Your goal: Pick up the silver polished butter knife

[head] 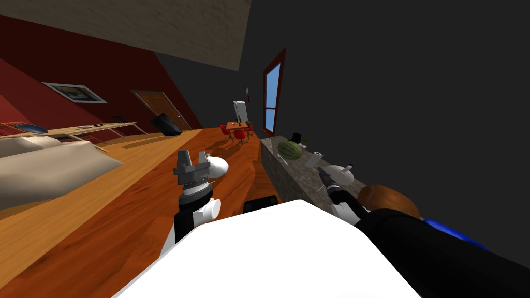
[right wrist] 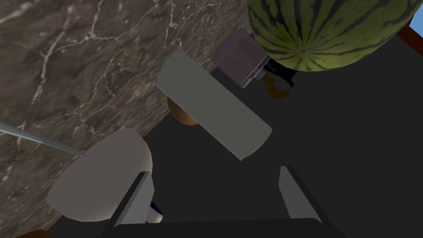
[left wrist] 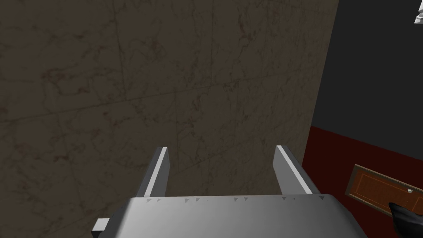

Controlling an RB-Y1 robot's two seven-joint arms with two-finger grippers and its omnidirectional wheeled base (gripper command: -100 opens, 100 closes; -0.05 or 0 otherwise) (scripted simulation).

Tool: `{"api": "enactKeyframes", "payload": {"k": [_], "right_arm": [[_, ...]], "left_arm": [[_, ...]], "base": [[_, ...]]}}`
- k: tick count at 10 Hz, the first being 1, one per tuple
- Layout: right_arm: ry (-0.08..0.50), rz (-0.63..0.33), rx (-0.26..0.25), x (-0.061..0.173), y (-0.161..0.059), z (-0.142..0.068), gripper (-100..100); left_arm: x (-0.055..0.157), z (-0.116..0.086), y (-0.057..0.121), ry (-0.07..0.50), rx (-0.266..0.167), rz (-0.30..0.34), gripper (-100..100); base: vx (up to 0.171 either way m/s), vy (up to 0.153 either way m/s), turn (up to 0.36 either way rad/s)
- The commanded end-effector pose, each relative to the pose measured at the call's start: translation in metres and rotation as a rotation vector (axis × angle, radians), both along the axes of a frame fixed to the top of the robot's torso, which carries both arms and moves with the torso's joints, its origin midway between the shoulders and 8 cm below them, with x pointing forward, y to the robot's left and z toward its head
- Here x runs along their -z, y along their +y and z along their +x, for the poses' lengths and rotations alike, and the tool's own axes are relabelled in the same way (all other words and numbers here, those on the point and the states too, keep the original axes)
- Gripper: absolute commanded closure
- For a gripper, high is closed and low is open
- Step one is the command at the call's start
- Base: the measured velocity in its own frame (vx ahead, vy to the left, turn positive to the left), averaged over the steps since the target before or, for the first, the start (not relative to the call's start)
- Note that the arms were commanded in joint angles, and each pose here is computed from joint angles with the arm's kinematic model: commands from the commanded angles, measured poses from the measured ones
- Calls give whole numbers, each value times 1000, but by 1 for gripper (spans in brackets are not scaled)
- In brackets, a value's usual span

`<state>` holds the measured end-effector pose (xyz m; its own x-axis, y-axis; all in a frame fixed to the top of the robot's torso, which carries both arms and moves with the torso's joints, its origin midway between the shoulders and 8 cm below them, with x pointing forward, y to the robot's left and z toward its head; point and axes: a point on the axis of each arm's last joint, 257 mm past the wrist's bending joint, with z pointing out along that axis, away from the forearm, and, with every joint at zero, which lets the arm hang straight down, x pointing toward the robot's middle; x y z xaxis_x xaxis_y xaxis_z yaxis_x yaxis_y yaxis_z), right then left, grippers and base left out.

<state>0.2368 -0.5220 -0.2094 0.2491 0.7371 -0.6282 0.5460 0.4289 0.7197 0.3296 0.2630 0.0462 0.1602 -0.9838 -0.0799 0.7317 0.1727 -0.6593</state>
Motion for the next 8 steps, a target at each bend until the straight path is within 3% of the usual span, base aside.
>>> {"api": "enactKeyframes", "payload": {"k": [1, 8], "right_arm": [[24, 6, 12, 6, -2, -2, -100], [233, 23, 107, 42, -28, -45, -100]], "left_arm": [[0, 0, 0, 0, 0, 0, 0], [0, 0, 0, 0, 0, 0, 0]], "base": [[8, -10, -18], [18, -16, 84]]}}
